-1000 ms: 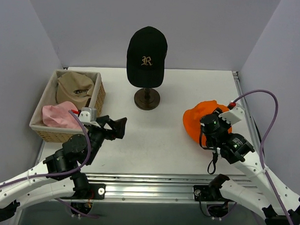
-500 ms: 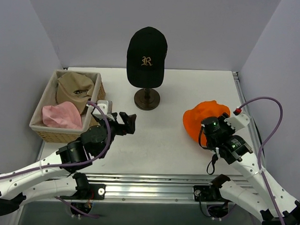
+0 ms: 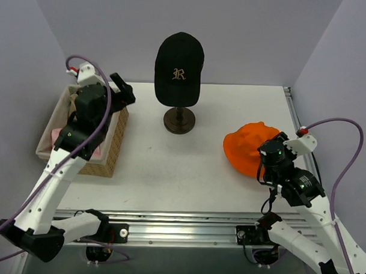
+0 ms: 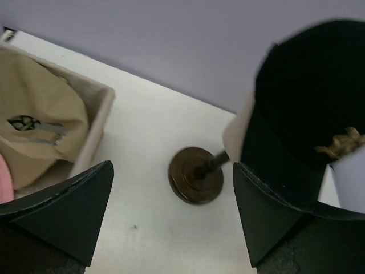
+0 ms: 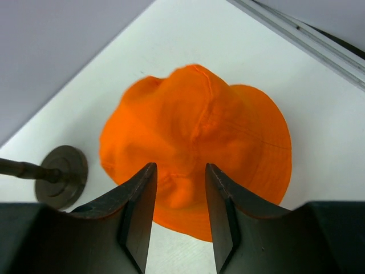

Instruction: Stack the hats

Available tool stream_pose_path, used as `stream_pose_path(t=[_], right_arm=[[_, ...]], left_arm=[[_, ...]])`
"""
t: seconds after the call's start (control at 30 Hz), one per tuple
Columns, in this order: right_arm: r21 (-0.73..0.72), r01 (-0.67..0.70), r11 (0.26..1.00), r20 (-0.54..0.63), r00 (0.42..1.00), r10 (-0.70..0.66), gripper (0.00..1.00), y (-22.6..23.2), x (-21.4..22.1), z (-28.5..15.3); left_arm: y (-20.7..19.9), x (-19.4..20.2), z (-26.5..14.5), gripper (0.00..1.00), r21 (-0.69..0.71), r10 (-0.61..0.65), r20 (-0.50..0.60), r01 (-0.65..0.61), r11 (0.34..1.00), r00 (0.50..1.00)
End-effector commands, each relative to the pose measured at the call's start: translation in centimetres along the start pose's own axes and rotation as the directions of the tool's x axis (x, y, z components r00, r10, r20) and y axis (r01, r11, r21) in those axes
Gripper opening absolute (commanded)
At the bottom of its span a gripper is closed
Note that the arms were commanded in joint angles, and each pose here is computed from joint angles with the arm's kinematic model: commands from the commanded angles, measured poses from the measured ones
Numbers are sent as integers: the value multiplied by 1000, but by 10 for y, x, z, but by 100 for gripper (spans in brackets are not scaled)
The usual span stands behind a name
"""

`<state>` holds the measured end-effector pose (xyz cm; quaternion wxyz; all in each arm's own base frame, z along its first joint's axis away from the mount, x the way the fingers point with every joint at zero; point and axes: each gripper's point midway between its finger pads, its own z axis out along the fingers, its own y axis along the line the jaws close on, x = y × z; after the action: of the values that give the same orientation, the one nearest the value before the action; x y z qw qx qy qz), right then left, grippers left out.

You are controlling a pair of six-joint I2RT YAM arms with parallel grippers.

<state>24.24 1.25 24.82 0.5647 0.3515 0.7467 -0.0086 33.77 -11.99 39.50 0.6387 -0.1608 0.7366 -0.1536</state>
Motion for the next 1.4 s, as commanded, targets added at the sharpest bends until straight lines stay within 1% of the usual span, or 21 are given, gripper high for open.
stream_pose_path(t=[0.0,0.03,0.07,0.17,0.2,0.33,0.4,0.43,0.5,0.57,0.6,0.63,0.73,0.8,0.9,1.03,1.07,1.13,1.2,1.27,1.37], right_arm=[[-64,29,998,23,999,-28,36,12,-30,-14],[-85,39,996,21,999,-37,37,17,-33,-16],[-121,49,991,4,999,-49,37,25,-34,-19],[-231,102,968,-24,994,-111,37,50,-32,-24],[-304,89,948,-41,993,-106,37,66,-30,-28],[-447,131,885,-58,983,-175,38,96,-21,-35],[-490,127,862,-52,983,-174,38,104,-20,-39],[-528,124,840,-56,982,-180,38,110,-19,-44],[-548,141,825,-37,981,-192,39,113,-21,-46],[-560,165,812,-21,977,-213,39,116,-21,-45],[-562,179,808,-17,974,-227,40,117,-18,-44],[-568,192,801,-14,970,-243,40,118,-16,-43],[-571,233,787,-20,955,-297,40,120,-5,-38],[-571,238,785,-13,954,-298,40,121,-4,-36],[-589,239,772,-14,952,-306,41,121,-2,-39],[-592,236,770,-4,955,-296,41,117,-9,-44],[-597,230,769,0,958,-287,41,116,-12,-47],[-602,224,766,0,960,-281,41,115,-14,-50],[-608,216,764,-4,962,-275,41,115,-15,-53],[-610,210,764,-5,963,-269,41,114,-15,-54],[-616,214,758,-11,960,-280,41,114,-12,-54]], left_arm=[[36,-14,26,94,-79,-19,-80,13,997,997],[44,-14,33,94,-85,-30,-99,21,996,995],[74,-18,49,96,-157,-42,-105,25,987,994],[110,-25,66,97,-234,-45,-123,15,972,991],[131,-29,69,97,-284,-52,-114,18,959,992],[182,-23,79,99,-401,-76,-119,22,916,990],[204,-16,74,100,-483,-88,-113,22,875,990],[221,-6,69,100,-544,-99,-115,21,839,988],[244,-8,52,100,-662,-105,-33,57,748,994],[260,0,39,100,-721,-108,-16,63,690,994],[264,4,35,100,-735,-120,-19,67,675,993],[268,8,33,94,-745,-135,-24,72,663,991],[283,30,25,94,-800,-201,-64,71,596,977],[294,47,15,94,-859,-241,-87,49,510,967],[308,56,3,94,-900,-231,-93,17,435,968],[318,56,-12,94,-935,-206,-79,-1,353,975],[322,56,-17,94,-947,-197,-80,-13,321,977],[324,53,-18,94,-956,-190,-76,-18,294,979],[330,59,-18,94,-965,-189,-98,-46,259,977],[337,67,-13,94,-968,-207,-113,-61,243,972],[340,78,-3,100,-964,-253,-128,-60,260,959]])
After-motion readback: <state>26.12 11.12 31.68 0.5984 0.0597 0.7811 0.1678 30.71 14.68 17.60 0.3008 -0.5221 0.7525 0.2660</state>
